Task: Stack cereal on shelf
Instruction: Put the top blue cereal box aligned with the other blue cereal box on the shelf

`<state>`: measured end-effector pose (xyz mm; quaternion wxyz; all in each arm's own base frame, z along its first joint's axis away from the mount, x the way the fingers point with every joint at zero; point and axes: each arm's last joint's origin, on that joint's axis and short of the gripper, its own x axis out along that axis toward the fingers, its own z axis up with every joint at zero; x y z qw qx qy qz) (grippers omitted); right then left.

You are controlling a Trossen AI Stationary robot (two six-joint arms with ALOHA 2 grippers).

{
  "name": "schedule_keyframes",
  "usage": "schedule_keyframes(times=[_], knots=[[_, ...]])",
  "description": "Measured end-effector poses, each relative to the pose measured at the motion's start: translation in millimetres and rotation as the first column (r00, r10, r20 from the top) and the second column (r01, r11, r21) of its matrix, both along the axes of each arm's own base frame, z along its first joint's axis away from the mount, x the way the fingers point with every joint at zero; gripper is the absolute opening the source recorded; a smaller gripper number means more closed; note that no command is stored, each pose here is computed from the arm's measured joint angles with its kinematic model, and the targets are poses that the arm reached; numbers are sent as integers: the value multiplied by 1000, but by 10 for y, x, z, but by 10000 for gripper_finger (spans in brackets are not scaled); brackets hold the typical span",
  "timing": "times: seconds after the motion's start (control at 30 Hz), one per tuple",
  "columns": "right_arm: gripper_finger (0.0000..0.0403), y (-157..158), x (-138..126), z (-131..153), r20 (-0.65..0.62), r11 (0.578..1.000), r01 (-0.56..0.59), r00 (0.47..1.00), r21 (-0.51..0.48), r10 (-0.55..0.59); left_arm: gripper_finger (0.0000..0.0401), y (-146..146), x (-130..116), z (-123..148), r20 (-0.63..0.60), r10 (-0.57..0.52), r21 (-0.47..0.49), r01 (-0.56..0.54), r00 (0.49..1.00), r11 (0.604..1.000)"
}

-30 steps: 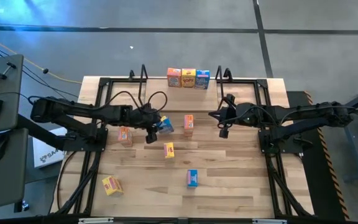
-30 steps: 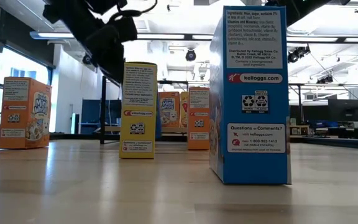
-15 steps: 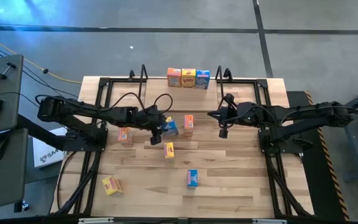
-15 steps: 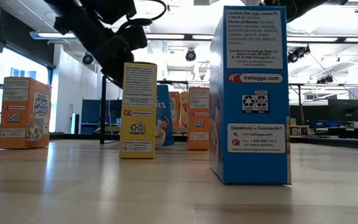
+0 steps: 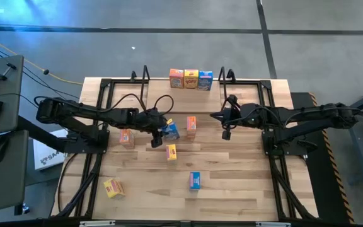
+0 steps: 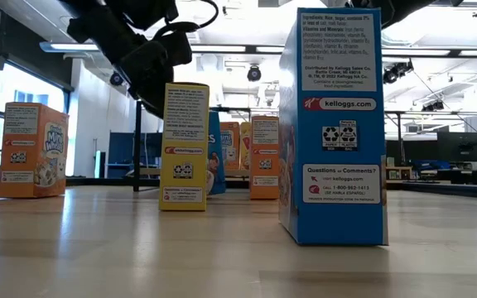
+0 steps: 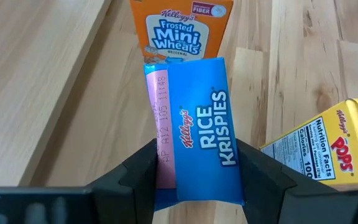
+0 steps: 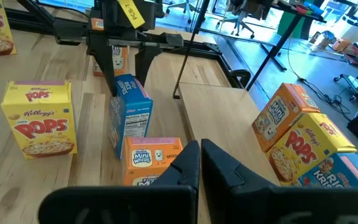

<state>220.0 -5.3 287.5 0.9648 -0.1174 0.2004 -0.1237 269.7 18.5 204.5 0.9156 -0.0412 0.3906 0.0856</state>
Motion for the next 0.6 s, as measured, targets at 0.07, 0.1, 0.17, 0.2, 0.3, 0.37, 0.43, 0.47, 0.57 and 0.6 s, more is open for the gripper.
schedule_keyframes(times=[0.07, 0.1, 0.17, 0.2, 0.3, 0.37, 0.43, 0.47, 0.57, 0.6], knots=[[0, 0, 1, 3, 4, 1000, 0, 1000, 0, 0, 166, -3, 0, 0, 0, -1, 0, 1, 1000, 1000], [0, 0, 2, 6, 7, 1000, 0, 1000, 0, 0, 166, -3, 0, 0, 0, 0, -1, 0, 1000, 1000], [0, 0, 3, 8, 9, 1000, 0, 1000, 0, 0, 166, -3, 1, 1, 2, 5, -5, -5, 1000, 1000], [0, 0, 5, 12, 13, 1000, 0, 1000, 0, 0, 167, -3, 2, 2, 4, 11, -10, -11, 1000, 1000], [0, 0, 8, 19, 22, 1000, 0, 1000, 0, 0, 179, -1, 13, 28, 9, 22, -15, -21, 1000, 1000], [0, 0, 8, 21, 24, 1000, 0, 1000, 1, 0, 196, 1, 35, 72, 26, 23, -12, -22, 999, 1000], [0, 0, 8, 21, 24, 1000, 1, 1000, 2, -1, 217, 2, 53, 108, 37, 17, -5, -16, 999, 1000], [0, 0, 8, 21, 25, 1000, 2, 1000, 6, -3, 226, 3, 59, 124, 39, 11, 0, -11, 999, 1000], [0, 0, 8, 20, 28, 1000, 7, 1000, 18, -7, 247, 4, 83, 179, 54, 4, 9, -5, 999, 1000], [0, 0, 8, 20, 30, 1000, 8, 1000, 21, -9, 250, 5, 92, 198, 58, 0, 13, -1, 998, 1000]])
